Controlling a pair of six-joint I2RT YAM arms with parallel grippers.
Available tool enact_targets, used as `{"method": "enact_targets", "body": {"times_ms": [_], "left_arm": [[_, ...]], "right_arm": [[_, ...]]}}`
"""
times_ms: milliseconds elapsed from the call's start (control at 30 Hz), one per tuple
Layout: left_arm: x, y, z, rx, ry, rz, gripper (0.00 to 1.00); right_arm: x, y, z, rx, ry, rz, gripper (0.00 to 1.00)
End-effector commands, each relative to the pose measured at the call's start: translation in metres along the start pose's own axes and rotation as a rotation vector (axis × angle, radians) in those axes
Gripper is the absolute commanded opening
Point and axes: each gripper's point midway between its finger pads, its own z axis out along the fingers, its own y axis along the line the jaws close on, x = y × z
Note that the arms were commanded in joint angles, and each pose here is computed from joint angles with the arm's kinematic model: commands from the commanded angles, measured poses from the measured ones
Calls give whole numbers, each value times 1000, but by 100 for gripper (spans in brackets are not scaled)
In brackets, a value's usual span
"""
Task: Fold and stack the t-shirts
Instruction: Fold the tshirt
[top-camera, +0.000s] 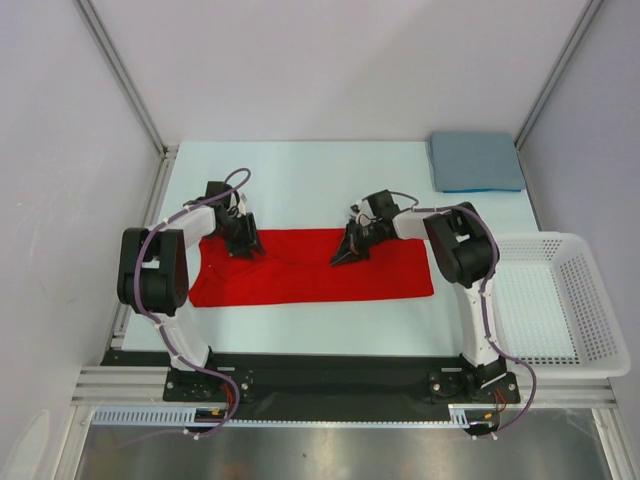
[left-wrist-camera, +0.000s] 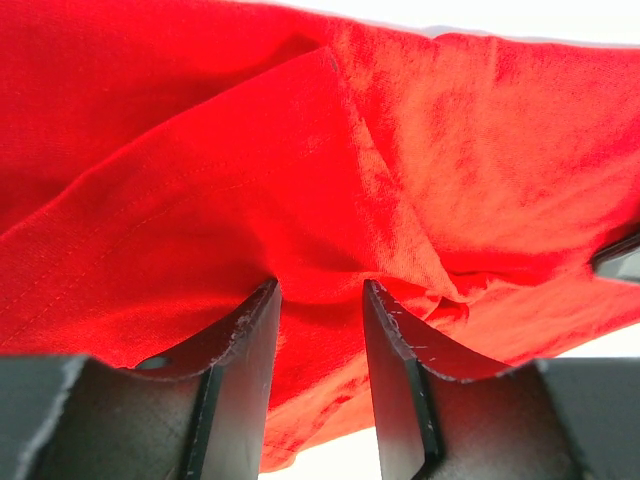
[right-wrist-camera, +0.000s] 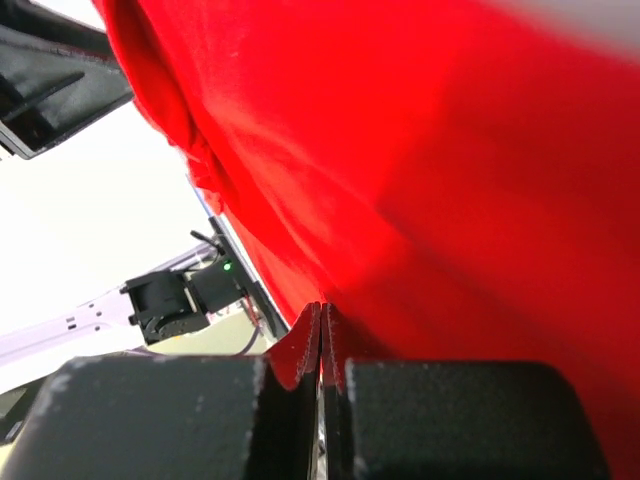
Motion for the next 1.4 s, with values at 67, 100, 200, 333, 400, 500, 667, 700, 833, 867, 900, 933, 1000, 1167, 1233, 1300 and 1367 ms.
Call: {"method": "enact_targets", "body": {"times_ms": [67,100,200,333,400,500,667,700,833,867,900,933,1000,1167,1233,1300,1367], "left_arm": [[0,10,0,-40,1,26,45],[-1,11,0,-43,-4,29,45],[-2,11,-3,-44,-13,30,45],[-5,10,-11,-48,-34,36,45],[-7,7,-18,-44,-55,35,46],[-15,2,-35,-51,-102,30,51],[-28,12,-77,-158,-226,-24,59],[-30,11,-93,-163,-274,-56,61],[-9,40,-121,-223,-373,-266,66],[-5,55,-126,-239,-403,-343,68],[0,60,-130,-230,-431,-436,72],[17,70,-127,-232,-433,-500,74],[29,85,-127,-188,-449,-674,77],[68,98,-102,-187,-371,-904,78],[84,104,-93,-207,-374,-1011,77],[89,108,-89,-217,-394,-1055,75],[93,114,-84,-235,-410,-1071,72]], "right_arm": [[-8,-23,-46,96,-80,-8,1],[-8,-30,-52,117,-88,-6,1],[-6,-57,-76,200,-117,-2,1],[-1,-73,-102,225,-148,7,1],[-1,-72,-115,224,-172,-6,2],[-3,-57,-128,240,-177,-74,5],[-5,-30,-148,283,-194,-138,11],[-6,-25,-154,297,-207,-156,12],[4,-5,-169,326,-249,-155,21],[6,-1,-170,325,-259,-164,28],[9,2,-170,328,-265,-172,32],[14,8,-171,337,-269,-188,35],[26,11,-160,356,-241,-212,40],[44,33,-135,351,-222,-301,46],[48,41,-130,336,-212,-322,46],[53,49,-129,321,-213,-341,46],[56,55,-130,313,-220,-363,46]]}}
